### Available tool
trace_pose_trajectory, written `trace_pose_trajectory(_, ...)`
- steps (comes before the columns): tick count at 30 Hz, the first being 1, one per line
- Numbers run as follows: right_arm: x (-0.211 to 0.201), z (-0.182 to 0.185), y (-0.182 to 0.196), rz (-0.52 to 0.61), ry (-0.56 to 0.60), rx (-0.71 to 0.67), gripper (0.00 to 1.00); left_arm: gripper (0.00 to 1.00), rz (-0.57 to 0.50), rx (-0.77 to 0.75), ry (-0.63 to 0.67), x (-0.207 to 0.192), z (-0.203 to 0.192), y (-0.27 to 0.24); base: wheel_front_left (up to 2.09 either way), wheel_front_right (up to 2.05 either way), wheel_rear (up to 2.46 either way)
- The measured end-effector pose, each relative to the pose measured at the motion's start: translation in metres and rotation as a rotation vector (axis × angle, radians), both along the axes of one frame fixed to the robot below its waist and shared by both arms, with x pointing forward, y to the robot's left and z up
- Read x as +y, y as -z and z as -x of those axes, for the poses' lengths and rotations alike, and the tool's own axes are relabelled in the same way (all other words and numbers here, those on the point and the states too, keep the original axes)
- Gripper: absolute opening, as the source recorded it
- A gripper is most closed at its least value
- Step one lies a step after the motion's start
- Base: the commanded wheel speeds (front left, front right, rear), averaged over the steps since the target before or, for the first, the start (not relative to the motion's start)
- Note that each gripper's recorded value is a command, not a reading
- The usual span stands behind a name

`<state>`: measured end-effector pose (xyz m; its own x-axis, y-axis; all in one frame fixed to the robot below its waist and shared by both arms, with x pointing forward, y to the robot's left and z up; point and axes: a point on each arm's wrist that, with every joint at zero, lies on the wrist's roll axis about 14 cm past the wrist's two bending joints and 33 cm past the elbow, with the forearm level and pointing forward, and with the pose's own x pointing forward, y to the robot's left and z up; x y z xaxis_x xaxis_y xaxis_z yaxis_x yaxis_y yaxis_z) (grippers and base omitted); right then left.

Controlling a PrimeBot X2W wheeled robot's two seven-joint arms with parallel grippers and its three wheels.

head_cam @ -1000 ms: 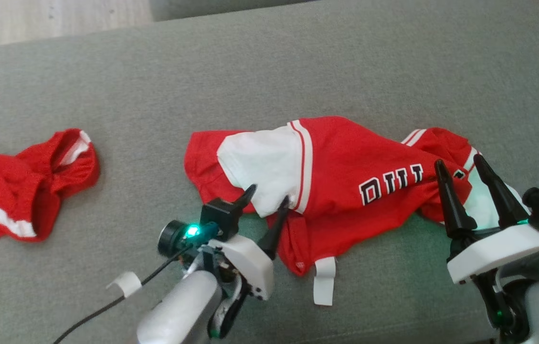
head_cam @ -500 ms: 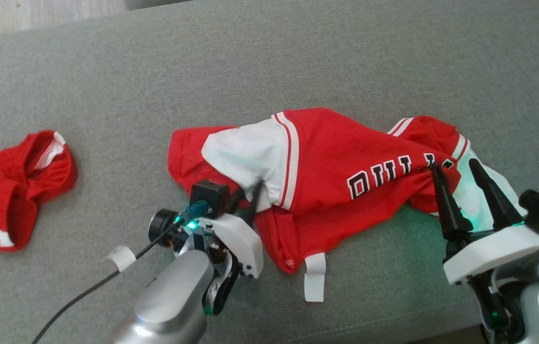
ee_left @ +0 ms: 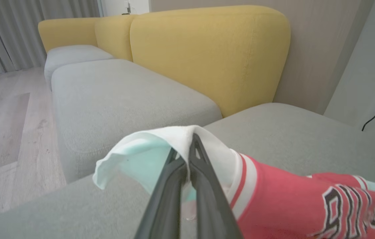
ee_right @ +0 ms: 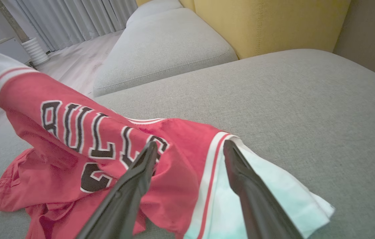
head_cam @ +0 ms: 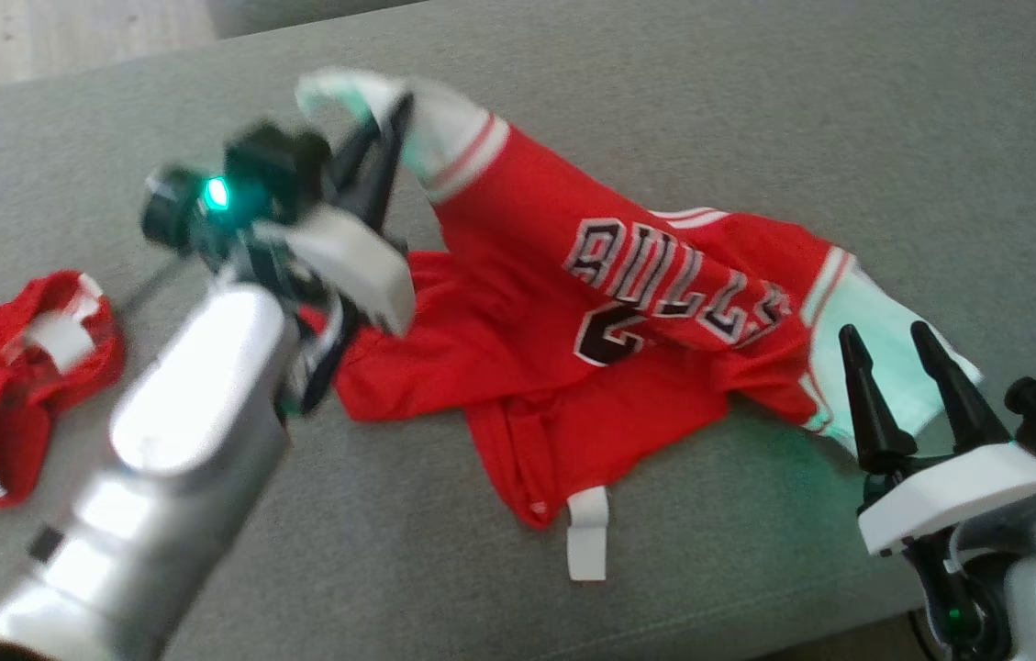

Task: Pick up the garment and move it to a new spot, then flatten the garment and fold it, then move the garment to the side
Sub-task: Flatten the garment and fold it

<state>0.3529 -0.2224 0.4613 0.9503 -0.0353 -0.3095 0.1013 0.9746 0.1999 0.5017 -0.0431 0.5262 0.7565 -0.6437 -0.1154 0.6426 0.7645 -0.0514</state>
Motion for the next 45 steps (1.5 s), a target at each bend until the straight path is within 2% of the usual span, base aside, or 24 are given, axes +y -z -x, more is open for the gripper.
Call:
trace_pose_trajectory(12,-0.014,0.012,0.009,-0.016,0.066,0.032,1.00,0.00,-0.046,-0.184,0.049,-0.033,-0.075,-0.054,0.00,0.00,0.00)
trace_pose_trajectory(16,-0.021,0.012,0.008,-0.014,0.092,0.026,1.00,0.00,-0.010,-0.186,0.041,-0.044,-0.092,-0.057,0.00,0.00,0.00)
trace_pose_trajectory(17,-0.022,0.014,0.011,-0.013,0.095,0.033,1.00,0.28,-0.008,-0.153,0.041,-0.046,-0.094,-0.049,0.00,0.00,0.00)
trace_pose_trajectory(18,-0.022,0.015,0.013,-0.015,0.098,0.041,1.00,0.94,-0.013,-0.106,0.039,-0.048,-0.093,-0.036,0.00,0.00,0.00)
trace_pose_trajectory(19,-0.023,0.016,0.014,-0.015,0.100,0.047,1.00,1.00,-0.018,-0.065,0.036,-0.049,-0.092,-0.024,0.00,0.00,0.00)
trace_pose_trajectory(24,-0.020,0.013,0.017,-0.023,0.094,0.047,1.00,1.00,-0.030,0.049,0.007,-0.039,-0.083,0.020,0.00,0.00,0.00)
trace_pose_trajectory(29,-0.015,0.004,0.017,-0.023,0.073,0.039,1.00,1.00,0.039,0.015,-0.112,-0.012,-0.086,0.023,0.00,0.00,0.00)
trace_pose_trajectory(34,-0.007,-0.007,0.006,-0.008,0.036,0.001,1.00,1.00,0.040,0.000,-0.245,0.021,-0.073,0.036,0.00,0.00,0.00)
trace_pose_trajectory(39,-0.001,-0.015,-0.009,0.007,0.004,-0.046,1.00,1.00,0.060,-0.083,-0.383,0.068,-0.045,0.030,0.00,0.00,0.00)
trace_pose_trajectory(45,0.008,-0.021,-0.026,0.029,-0.037,-0.091,1.00,1.00,0.009,-0.108,-0.537,0.134,0.012,0.046,0.00,0.00,0.00)
